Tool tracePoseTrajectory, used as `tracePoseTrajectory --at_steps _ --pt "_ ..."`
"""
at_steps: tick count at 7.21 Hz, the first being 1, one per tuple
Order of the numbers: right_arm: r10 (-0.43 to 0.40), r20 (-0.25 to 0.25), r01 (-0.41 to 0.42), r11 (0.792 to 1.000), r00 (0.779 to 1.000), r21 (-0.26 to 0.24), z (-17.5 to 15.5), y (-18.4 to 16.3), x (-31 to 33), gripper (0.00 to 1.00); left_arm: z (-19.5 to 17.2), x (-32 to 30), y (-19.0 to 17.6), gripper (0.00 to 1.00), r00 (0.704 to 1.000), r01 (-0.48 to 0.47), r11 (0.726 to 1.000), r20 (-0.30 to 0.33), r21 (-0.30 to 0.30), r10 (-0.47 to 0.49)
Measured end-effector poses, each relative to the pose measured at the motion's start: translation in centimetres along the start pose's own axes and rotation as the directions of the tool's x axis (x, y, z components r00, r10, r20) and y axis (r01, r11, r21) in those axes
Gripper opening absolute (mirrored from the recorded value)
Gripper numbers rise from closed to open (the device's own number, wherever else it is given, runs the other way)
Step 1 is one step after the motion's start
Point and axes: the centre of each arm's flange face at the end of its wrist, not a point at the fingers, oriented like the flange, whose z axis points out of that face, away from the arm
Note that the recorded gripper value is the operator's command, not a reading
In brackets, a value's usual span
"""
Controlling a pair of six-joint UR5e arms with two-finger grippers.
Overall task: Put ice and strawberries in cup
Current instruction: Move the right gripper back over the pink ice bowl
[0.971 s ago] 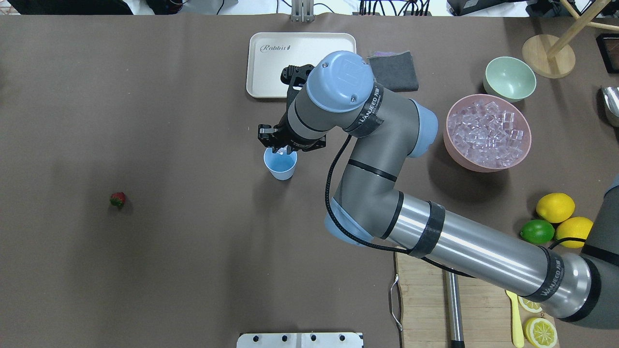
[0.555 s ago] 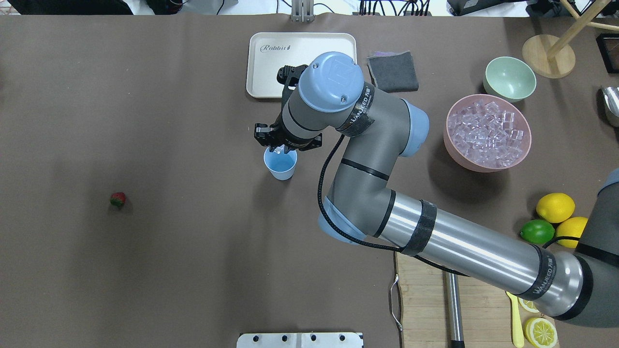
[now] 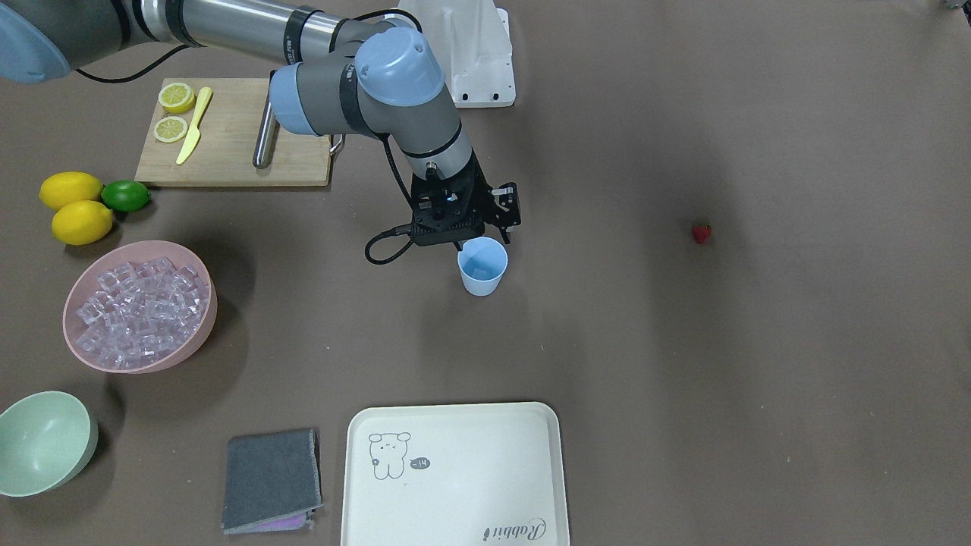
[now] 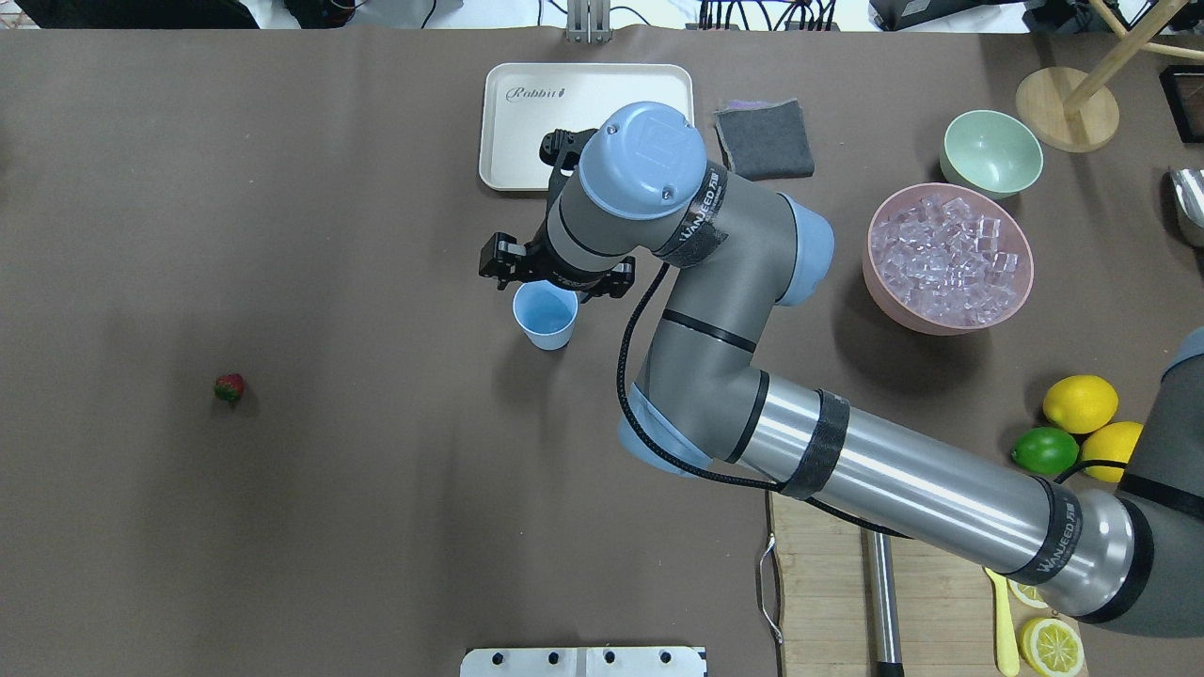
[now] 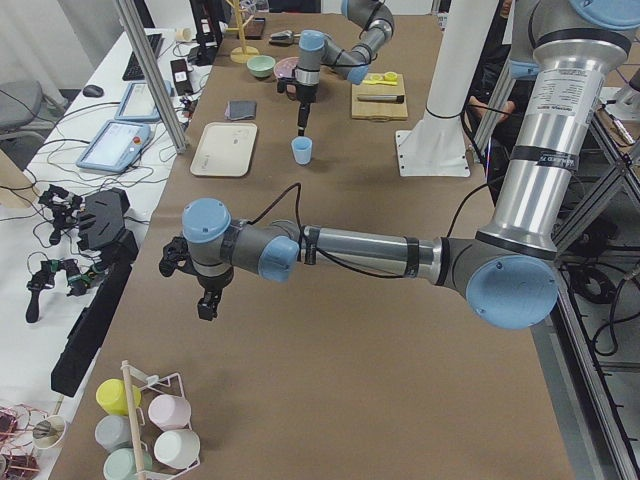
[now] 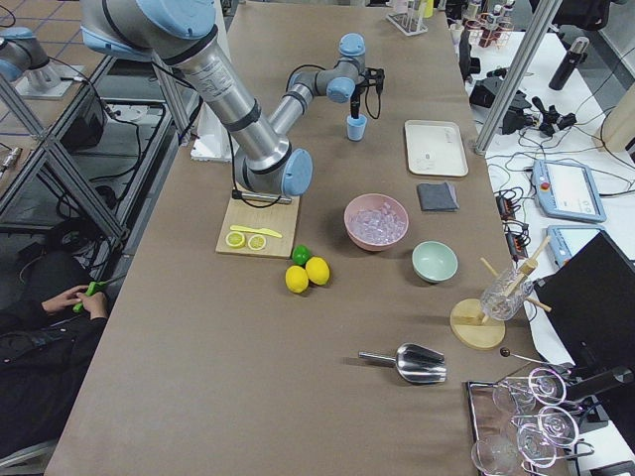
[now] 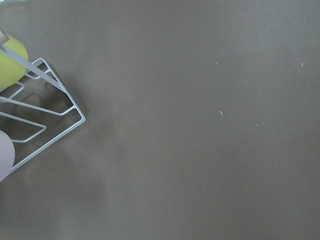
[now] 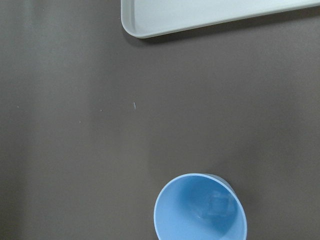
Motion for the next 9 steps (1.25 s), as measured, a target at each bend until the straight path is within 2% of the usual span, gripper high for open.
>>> tracePoseTrajectory --at_steps 2,5,9 --pt "0.018 -0.038 -0.019 1.0 0.999 -0.011 -3.4 -2.9 2.6 0.99 -0.1 0.1 -0.2 0.98 1.0 -0.001 1.0 0.0 0.002 0.001" --pt "-0.103 -0.17 0.096 0.994 0.98 -0.048 -10.9 -7.4 13.5 0.99 -0.2 0.2 -0.2 0.98 1.0 -0.003 1.0 -0.002 0.003 0.003" --pt "-0.226 -0.252 0.203 0.973 0.941 -0.114 -16.4 -14.0 31.4 0.98 -0.1 0.1 -0.1 0.98 1.0 -0.001 1.0 -0.002 0.001 0.001"
